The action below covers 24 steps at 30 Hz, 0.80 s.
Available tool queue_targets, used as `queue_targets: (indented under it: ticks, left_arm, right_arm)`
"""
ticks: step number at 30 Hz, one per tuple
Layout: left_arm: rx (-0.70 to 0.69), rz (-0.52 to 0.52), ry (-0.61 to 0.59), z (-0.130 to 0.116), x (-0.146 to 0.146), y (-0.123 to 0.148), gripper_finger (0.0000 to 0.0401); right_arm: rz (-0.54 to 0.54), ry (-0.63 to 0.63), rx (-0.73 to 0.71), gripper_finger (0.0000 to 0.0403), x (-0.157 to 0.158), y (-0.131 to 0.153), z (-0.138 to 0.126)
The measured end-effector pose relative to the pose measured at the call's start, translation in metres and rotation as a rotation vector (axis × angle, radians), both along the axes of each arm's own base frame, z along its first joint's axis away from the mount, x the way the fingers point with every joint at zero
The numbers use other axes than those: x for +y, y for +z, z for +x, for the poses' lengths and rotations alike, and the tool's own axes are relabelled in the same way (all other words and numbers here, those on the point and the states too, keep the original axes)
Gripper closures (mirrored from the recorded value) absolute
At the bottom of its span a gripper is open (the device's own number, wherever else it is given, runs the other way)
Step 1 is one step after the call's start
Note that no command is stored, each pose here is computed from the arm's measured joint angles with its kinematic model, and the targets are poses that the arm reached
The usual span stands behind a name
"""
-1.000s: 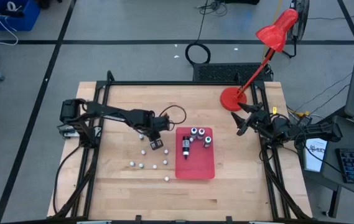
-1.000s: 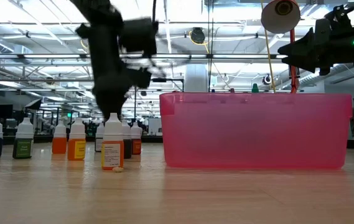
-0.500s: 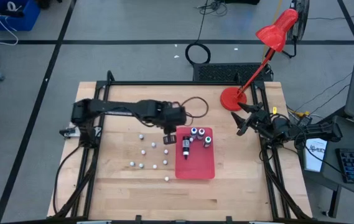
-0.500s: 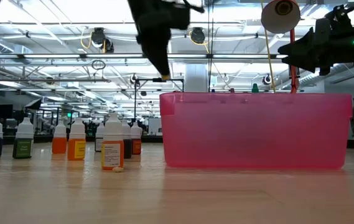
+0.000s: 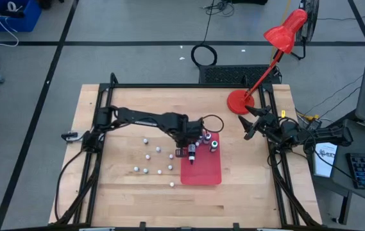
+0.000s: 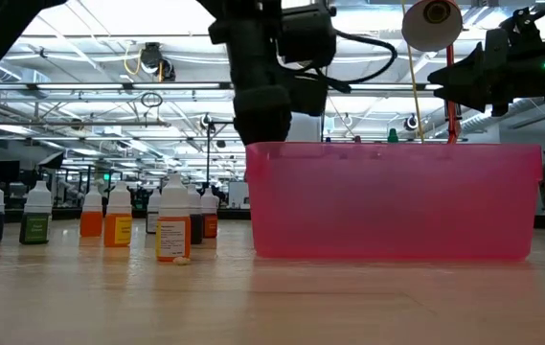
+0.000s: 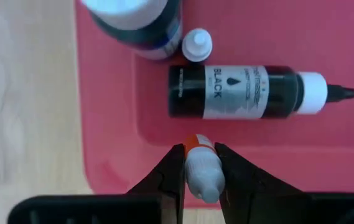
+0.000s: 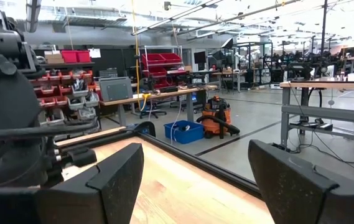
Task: Pick & Place food coloring
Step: Put the small yellow food coloring bottle into the red bin
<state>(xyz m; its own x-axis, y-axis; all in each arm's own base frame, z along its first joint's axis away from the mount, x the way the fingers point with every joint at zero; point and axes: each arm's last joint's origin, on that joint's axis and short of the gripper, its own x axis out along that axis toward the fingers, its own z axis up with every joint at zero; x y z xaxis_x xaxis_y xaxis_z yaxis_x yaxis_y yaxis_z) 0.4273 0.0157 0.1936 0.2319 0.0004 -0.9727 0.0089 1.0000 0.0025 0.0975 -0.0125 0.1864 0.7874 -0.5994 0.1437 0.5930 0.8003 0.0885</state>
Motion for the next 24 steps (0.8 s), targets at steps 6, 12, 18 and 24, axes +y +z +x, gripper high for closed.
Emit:
queue_targets:
  ticks: [6,12,18,24]
  left_arm:
    - [0.043,-0.008,0.0,0.007,0.001,-0.025,0.0336]
    - [0.059,-0.041,-0.009,0.012,0.0,-0.043,0.0336]
    - [0.047,-0.049,0.027,0.012,0.0,-0.041,0.0312]
    - [0.052,-0.022,0.049,0.012,0.0,-0.041,0.021]
  right_arm:
    - [-0.003,0.0,0.004,0.0124,0.0,0.0,0.0]
    - [-0.003,-0.001,0.007,0.0124,0.0,0.0,0.0]
    - [-0.003,-0.001,0.01,0.0124,0.0,-0.001,0.0]
    - [-0.003,0.0,0.014,0.0124,0.0,-0.001,0.0]
